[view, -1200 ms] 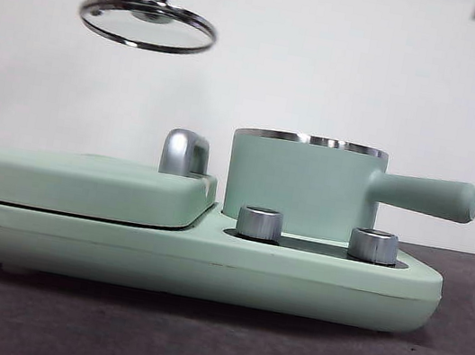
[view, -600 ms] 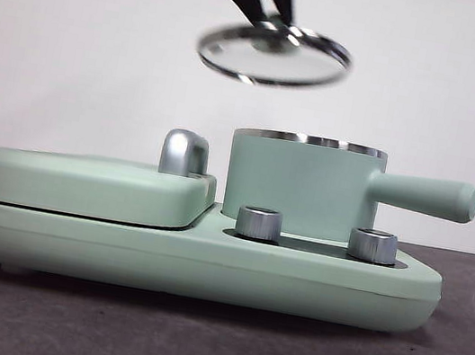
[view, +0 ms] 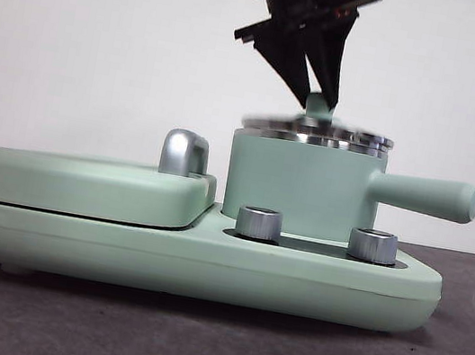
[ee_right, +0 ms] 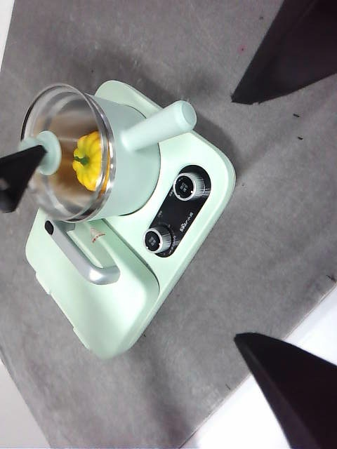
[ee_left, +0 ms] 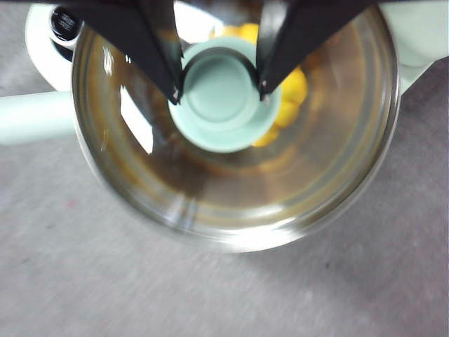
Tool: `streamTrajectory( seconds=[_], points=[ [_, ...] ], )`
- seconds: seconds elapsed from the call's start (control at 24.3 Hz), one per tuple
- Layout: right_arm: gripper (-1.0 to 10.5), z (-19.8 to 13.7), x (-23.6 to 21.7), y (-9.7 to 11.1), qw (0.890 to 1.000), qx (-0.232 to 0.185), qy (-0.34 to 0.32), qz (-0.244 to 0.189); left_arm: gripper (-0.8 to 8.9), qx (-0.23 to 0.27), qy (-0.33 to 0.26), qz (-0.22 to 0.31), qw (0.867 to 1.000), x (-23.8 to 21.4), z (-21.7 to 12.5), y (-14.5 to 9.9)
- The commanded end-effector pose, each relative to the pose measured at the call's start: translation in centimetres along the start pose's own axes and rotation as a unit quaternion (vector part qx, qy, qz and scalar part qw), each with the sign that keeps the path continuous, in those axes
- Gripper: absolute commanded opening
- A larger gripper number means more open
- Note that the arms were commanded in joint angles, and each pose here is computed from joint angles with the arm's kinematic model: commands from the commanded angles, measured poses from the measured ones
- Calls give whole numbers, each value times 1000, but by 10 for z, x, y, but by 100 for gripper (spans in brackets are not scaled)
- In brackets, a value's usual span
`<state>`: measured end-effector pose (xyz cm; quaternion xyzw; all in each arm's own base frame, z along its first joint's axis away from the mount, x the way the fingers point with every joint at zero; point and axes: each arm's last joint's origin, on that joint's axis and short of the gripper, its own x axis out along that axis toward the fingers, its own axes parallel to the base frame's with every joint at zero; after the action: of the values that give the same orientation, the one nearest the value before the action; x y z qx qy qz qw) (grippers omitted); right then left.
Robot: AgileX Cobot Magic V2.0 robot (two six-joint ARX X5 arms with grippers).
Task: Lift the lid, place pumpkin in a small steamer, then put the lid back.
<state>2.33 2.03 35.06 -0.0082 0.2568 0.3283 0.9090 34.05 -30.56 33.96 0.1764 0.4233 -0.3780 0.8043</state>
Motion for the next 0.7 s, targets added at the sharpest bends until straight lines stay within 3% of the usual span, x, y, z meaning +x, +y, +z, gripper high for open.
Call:
streamTrajectory(
  seconds=[0.04, 0.7],
  points=[
    [519, 2, 1, 0, 1000, 2, -4, 2, 8, 17, -8, 4, 1000, 6, 4, -3],
    [518, 2, 1, 0, 1000, 12, -5, -7, 8, 17, 8, 2, 1000, 5, 2, -6]
  ],
)
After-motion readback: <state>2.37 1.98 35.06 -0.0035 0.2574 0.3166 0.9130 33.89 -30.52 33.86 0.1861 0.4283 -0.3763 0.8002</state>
